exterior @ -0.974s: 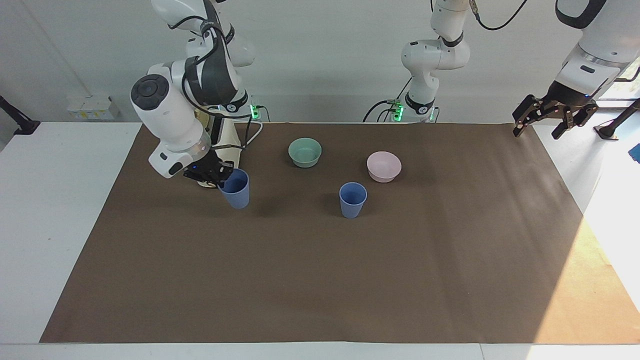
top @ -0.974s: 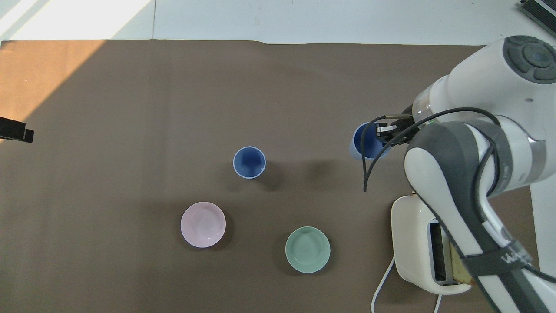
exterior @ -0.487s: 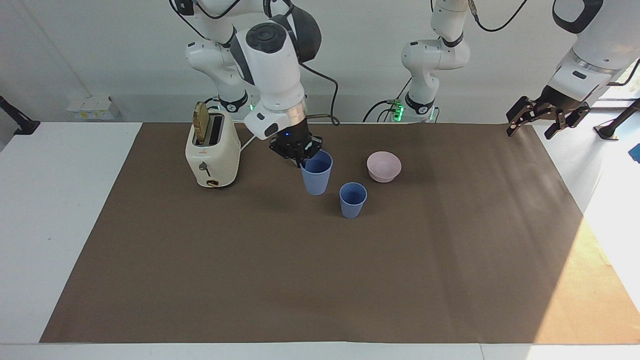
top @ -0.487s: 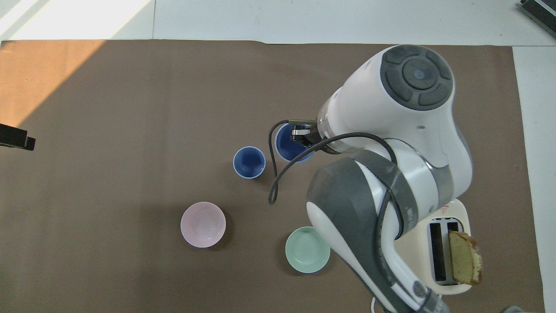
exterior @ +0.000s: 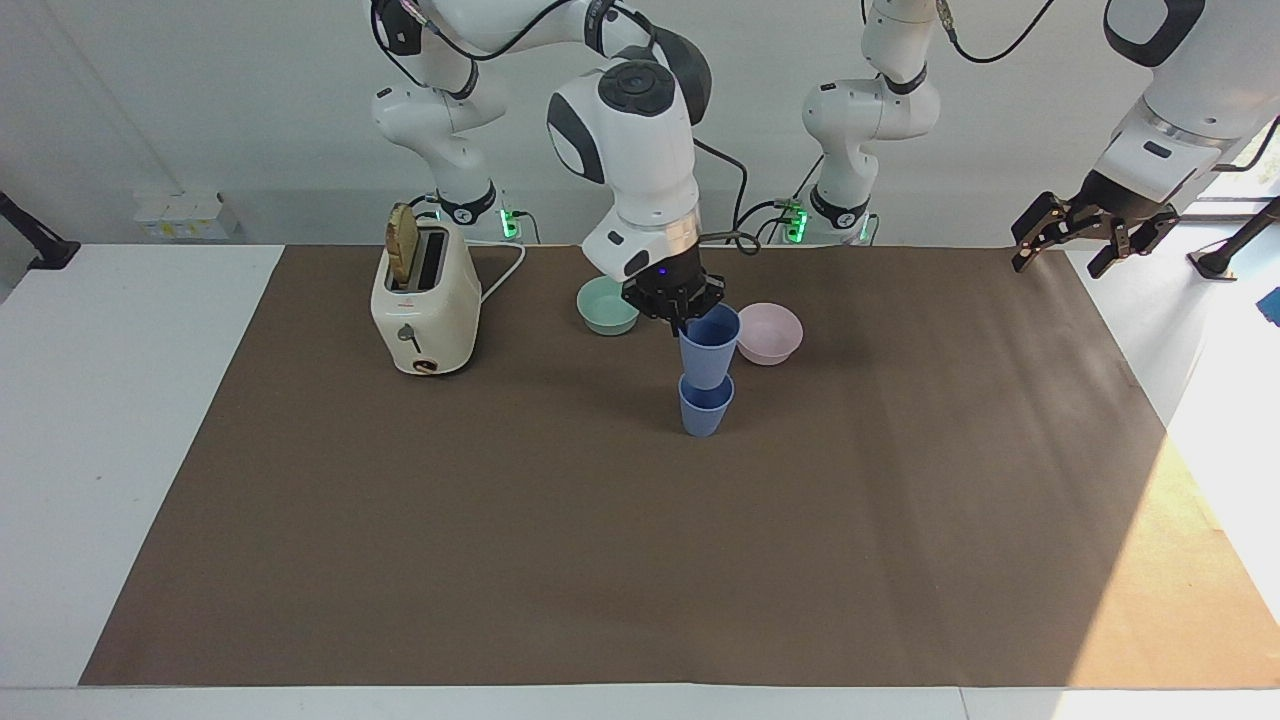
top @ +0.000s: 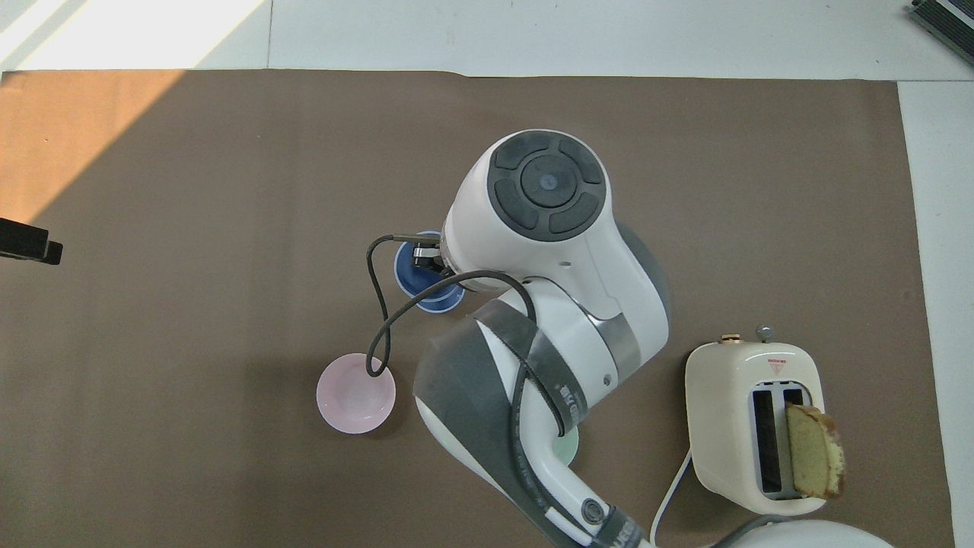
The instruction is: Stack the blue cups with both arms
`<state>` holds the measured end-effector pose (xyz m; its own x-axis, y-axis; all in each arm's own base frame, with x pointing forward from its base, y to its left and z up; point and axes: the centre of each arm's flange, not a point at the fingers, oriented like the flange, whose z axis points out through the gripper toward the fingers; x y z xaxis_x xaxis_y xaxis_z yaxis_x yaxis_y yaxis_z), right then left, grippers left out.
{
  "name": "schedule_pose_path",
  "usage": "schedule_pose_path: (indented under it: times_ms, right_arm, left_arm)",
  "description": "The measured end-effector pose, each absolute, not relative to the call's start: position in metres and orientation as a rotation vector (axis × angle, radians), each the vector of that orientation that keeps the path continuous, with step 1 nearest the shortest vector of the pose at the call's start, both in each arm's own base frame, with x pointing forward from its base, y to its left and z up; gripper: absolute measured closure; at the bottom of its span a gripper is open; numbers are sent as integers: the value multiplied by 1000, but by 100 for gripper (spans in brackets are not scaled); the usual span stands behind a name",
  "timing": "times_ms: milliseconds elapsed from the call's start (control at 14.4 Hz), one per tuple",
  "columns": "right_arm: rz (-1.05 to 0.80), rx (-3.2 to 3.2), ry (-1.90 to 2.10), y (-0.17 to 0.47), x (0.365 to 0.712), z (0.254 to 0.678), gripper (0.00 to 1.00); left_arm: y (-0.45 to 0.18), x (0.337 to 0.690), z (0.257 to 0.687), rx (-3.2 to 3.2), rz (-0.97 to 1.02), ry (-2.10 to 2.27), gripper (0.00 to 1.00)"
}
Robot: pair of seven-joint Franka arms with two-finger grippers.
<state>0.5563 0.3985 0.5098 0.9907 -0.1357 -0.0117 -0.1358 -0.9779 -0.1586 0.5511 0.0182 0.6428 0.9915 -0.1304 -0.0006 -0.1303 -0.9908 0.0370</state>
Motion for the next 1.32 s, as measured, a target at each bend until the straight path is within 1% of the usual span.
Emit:
schedule_pose_path:
  times_ms: [209,487,904,1183,1252,1322]
  right_arm:
    - [5,-2977,213,400,562,497,94]
    - [-9,-2969,228,397,568,491,94]
    - [41,-2995,231,396,566,471,94]
    - [46,-2997,229,397,565,469,94]
    - [45,-2996,230,396,565,469,88]
    - [44,-2996,231,396,565,469,77]
  left_arm:
    - [19,550,644,3098,-1,-202,0]
    - [19,550,644,3098,0,-202,0]
    - [19,550,645,3098,0,-202,0]
    - [19,550,645,3098,0,-202,0]
    - [19,550,645,3098,0,-202,0]
    - [19,550,645,3098,1,-202,0]
